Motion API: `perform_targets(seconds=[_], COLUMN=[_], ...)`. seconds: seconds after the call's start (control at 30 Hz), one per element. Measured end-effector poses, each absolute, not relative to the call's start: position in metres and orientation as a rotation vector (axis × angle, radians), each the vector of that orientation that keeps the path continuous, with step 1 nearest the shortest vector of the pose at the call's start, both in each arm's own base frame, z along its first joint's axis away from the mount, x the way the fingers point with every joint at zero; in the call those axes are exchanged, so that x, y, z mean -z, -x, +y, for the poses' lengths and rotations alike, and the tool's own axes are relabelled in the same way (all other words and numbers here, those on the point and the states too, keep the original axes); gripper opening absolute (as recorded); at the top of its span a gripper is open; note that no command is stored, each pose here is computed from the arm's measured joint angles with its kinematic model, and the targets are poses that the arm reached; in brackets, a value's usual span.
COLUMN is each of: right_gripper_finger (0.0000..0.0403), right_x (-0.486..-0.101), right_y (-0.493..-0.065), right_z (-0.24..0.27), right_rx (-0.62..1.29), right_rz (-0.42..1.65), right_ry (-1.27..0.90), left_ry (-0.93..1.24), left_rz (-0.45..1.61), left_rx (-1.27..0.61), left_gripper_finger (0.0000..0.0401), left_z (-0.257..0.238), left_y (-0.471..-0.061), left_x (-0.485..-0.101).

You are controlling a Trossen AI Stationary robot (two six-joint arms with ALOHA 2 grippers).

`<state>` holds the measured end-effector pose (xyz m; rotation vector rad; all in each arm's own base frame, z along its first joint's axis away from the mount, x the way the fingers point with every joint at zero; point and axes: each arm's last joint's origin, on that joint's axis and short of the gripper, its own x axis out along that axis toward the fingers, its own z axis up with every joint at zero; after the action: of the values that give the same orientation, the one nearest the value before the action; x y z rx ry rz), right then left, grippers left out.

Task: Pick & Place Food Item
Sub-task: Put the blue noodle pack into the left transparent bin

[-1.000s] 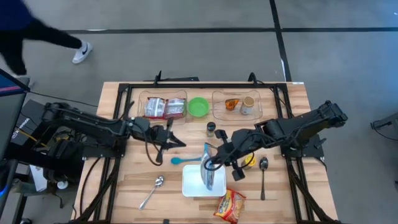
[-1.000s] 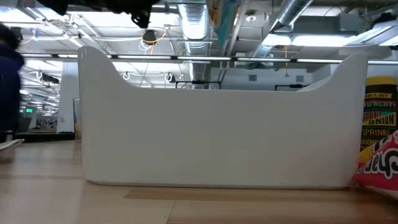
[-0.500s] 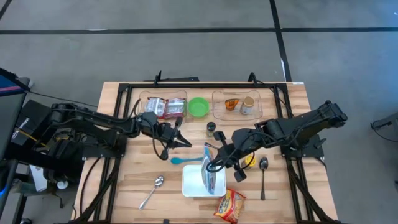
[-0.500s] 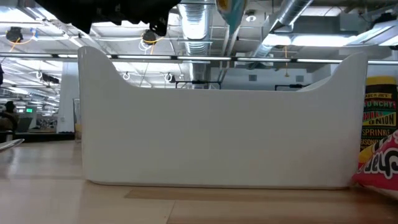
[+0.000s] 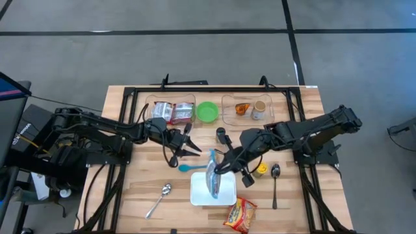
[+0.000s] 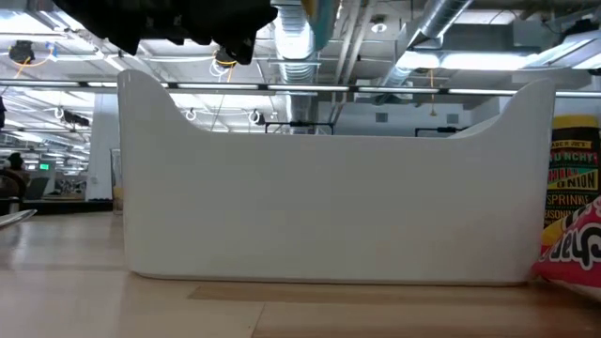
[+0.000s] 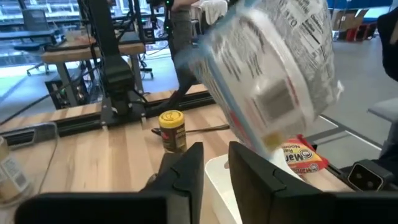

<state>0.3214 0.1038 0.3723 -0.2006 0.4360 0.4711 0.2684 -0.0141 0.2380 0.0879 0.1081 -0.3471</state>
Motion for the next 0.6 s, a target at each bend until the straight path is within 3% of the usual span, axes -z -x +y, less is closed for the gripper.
perform_targets(seconds=[0.2, 0.6], right_gripper_finger=[0.0, 0.0], right_x=[-0.358, -0.342], right_y=[-0.335, -0.355], right_z=[0.098, 0.1], right_rx=[-0.507, -0.578], right_rz=[0.468, 0.465], right_ry=[0.189, 0.166], left_ry=[-0.062, -0.054], left_rz=[0.106, 0.141], left_rx=[0.443, 0.45], left_gripper_finger=[0.0097, 0.0159], left_z=[-0.017, -0.017], left_y=[-0.267, -0.267], left_x=[-0.238, -0.235])
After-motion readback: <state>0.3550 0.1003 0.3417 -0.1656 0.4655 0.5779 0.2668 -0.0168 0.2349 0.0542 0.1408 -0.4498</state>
